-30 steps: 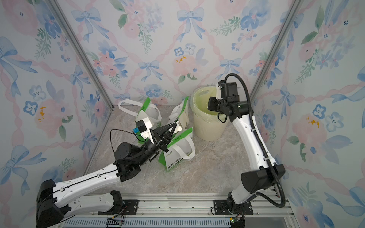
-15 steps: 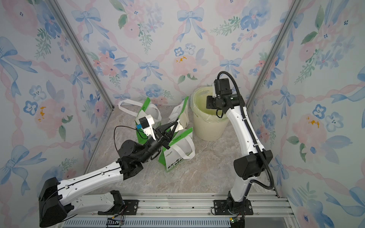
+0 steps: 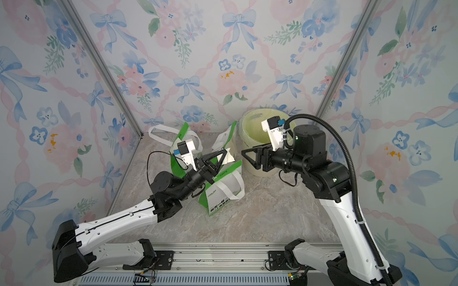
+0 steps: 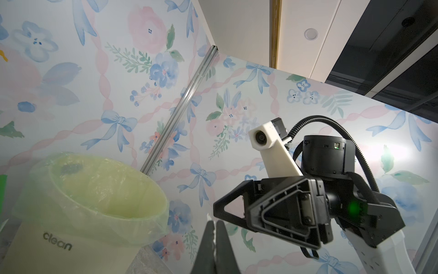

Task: Shred takeout receipts and throw away
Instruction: Place the takeout receipt in the trash bin.

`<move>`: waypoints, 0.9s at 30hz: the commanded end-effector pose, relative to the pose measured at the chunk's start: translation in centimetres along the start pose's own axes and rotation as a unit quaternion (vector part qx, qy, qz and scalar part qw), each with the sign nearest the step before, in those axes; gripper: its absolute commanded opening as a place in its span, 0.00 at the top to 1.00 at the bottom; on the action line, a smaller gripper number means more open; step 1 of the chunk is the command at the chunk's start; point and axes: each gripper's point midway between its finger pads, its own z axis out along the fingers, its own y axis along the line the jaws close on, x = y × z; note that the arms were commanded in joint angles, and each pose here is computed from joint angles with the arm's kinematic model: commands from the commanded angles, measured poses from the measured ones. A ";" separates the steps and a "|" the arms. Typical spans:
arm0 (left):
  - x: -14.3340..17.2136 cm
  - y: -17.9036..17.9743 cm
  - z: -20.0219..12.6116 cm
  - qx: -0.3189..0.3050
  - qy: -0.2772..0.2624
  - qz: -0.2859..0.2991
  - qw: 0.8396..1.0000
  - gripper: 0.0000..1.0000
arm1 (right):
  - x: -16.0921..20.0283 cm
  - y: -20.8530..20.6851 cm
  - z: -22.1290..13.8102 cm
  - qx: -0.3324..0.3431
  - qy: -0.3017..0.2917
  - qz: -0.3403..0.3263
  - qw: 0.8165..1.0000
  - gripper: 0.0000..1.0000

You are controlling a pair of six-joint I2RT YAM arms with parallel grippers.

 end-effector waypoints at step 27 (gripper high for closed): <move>-1.0 -1.7 -0.4 0.043 0.000 -0.061 0.997 1.00 | 2.3 3.3 3.4 -0.103 0.032 0.065 0.992 1.00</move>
